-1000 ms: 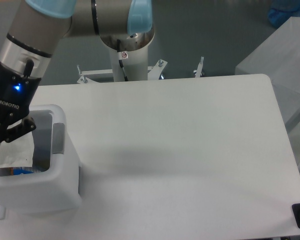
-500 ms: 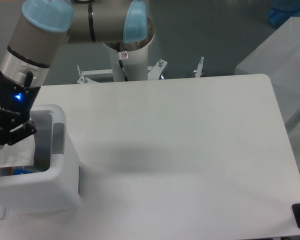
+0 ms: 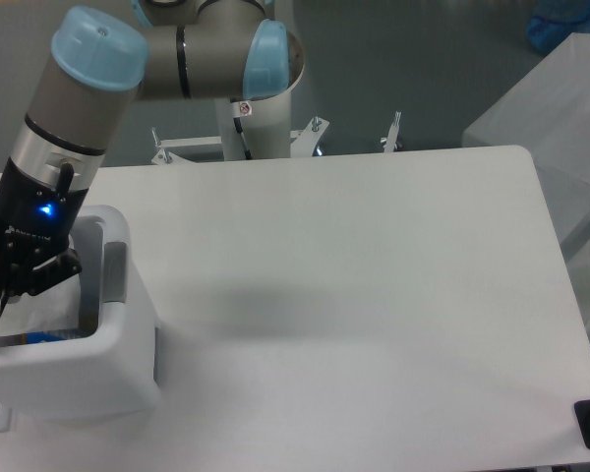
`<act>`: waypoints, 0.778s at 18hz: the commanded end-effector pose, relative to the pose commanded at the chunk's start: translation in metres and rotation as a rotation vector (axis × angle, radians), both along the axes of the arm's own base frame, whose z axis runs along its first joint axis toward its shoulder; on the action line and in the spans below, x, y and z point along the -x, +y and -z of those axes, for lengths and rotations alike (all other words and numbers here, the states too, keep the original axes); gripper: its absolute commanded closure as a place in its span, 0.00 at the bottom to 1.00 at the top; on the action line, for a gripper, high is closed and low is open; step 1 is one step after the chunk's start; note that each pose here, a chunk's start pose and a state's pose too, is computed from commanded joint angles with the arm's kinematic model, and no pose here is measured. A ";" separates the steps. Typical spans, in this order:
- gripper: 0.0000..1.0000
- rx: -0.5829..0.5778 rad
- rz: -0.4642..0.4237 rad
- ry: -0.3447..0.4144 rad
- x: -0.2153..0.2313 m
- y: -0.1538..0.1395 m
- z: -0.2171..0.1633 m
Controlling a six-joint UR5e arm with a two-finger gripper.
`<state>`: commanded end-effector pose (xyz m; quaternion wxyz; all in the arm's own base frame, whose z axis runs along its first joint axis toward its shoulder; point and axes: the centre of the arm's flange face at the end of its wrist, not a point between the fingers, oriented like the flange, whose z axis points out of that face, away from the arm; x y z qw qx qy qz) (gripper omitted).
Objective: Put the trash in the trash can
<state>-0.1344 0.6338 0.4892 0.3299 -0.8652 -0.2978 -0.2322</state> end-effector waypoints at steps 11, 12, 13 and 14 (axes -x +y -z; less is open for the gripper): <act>0.00 -0.107 -0.026 0.161 0.059 -0.031 -0.060; 0.00 -0.119 -0.028 0.205 0.079 -0.038 -0.065; 0.00 -0.129 -0.035 0.252 0.103 -0.047 -0.071; 0.00 -0.144 -0.032 0.304 0.120 -0.054 -0.081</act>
